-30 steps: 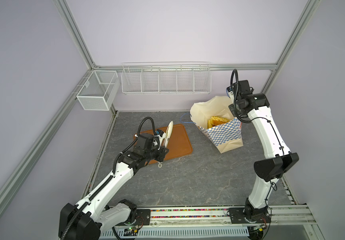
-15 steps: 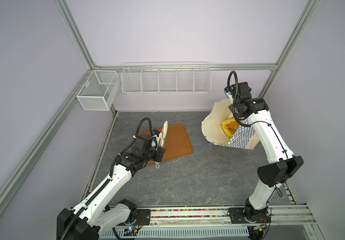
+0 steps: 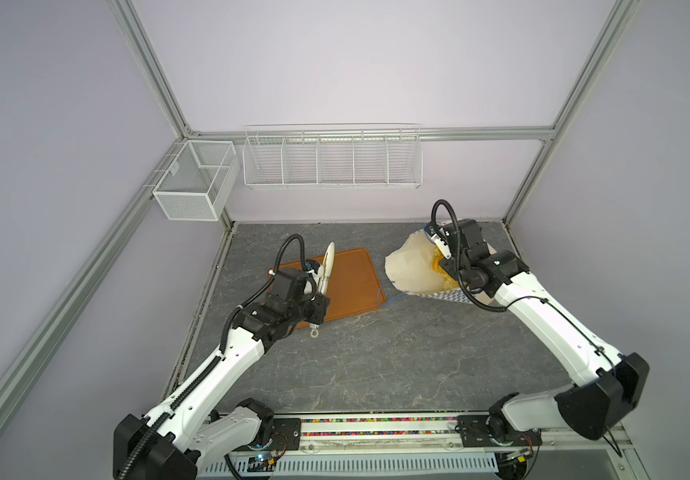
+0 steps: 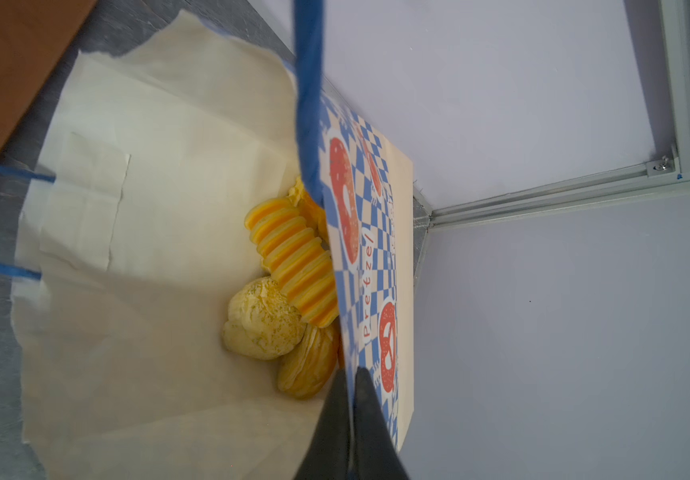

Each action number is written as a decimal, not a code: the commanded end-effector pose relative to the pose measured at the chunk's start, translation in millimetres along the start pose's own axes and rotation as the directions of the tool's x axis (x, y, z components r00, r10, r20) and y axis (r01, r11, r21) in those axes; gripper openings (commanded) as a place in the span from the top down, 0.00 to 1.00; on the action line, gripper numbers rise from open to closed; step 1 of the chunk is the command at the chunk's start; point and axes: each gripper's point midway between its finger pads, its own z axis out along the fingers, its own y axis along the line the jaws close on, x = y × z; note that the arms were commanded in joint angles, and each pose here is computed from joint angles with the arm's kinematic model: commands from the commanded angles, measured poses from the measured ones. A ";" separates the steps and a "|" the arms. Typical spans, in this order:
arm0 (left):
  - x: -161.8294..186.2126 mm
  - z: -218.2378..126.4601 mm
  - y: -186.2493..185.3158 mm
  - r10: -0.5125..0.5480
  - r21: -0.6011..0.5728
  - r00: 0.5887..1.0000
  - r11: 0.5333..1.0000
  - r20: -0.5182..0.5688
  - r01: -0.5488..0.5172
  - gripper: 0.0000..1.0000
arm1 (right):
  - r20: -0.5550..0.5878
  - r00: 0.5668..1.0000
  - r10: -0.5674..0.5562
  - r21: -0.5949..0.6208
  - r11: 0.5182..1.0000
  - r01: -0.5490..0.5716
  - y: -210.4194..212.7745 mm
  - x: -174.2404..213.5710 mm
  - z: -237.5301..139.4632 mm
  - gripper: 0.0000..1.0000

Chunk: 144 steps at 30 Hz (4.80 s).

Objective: Take the fake bread out of the paper bag
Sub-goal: 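Grasp the bag's top edge with the right gripper and tip it over, then hold the tipped bag with the right gripper while the left pushes tongs into its mouth, then close the tongs in the left gripper around the striped yellow bread roll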

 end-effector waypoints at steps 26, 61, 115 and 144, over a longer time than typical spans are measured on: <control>10.5 39.2 -119.2 0.463 0.163 0.861 0.885 -0.211 -0.436 0.88 | 0.182 0.947 0.265 -0.158 0.958 -0.237 49.8 -8.7 -51.2 0.93; 0.2 126.3 -150.6 0.378 0.186 0.892 0.922 -0.249 -0.339 0.72 | 0.252 0.911 0.326 -0.210 0.938 -0.277 52.0 -15.9 -58.1 0.93; 3.6 126.4 -141.6 0.519 0.119 0.838 0.854 -0.168 -0.506 0.53 | 0.280 0.870 0.406 -0.286 0.900 -0.328 44.6 -8.2 -64.2 0.93; -7.7 159.4 -144.7 0.786 0.062 0.581 0.604 -0.212 -0.794 0.52 | 0.277 0.878 0.391 -0.351 0.892 -0.286 52.2 -11.5 -70.2 0.93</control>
